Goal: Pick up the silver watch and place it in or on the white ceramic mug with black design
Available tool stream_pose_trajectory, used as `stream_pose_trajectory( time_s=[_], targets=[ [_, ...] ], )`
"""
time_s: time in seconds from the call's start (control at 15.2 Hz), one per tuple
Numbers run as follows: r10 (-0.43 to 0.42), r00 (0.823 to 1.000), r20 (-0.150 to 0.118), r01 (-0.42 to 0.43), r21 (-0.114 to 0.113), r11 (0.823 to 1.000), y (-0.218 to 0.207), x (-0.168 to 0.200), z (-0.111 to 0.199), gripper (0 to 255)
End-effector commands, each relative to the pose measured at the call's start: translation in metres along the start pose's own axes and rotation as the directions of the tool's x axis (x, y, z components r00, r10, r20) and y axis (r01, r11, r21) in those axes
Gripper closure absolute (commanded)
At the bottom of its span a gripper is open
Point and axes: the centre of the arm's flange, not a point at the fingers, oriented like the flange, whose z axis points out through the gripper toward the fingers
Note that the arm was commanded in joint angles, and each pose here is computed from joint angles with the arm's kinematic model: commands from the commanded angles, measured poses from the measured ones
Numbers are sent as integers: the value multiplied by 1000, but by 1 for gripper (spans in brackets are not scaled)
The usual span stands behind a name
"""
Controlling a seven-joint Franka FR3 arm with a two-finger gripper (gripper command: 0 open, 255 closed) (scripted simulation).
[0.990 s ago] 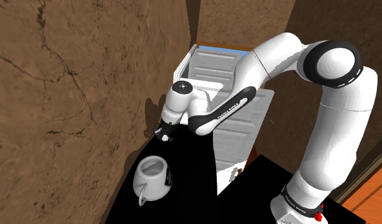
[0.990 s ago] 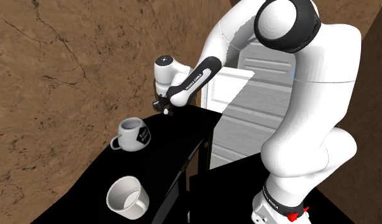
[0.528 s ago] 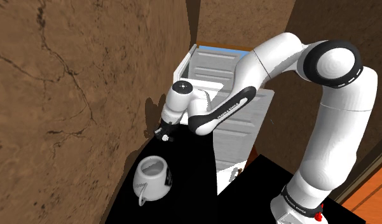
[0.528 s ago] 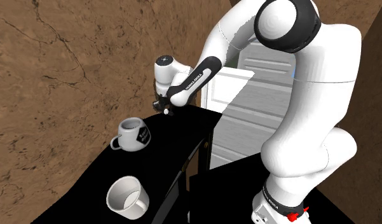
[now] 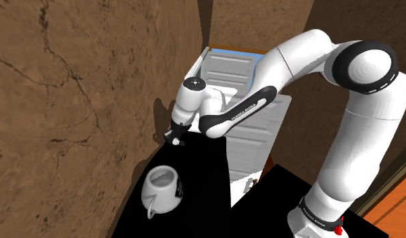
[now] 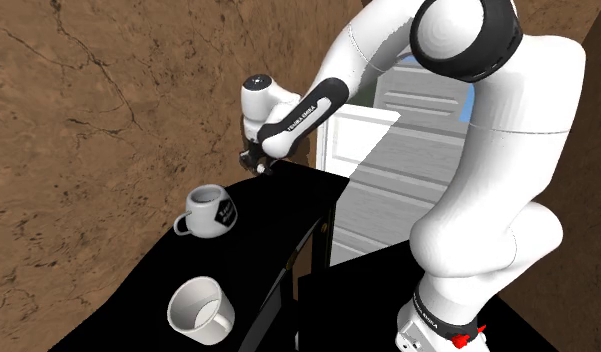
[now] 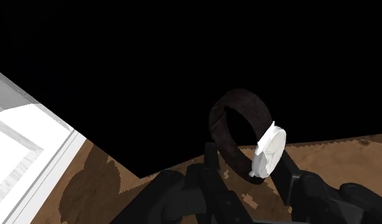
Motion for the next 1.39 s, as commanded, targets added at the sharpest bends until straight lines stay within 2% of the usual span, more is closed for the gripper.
stream_pose_trajectory(
  time_s=[0.0,1.32],
  targets=[
    [0,1000,1,0,0,1000,1,3,-10,255],
    [0,1000,1,0,0,1000,7,44,-107,255]
  ],
)
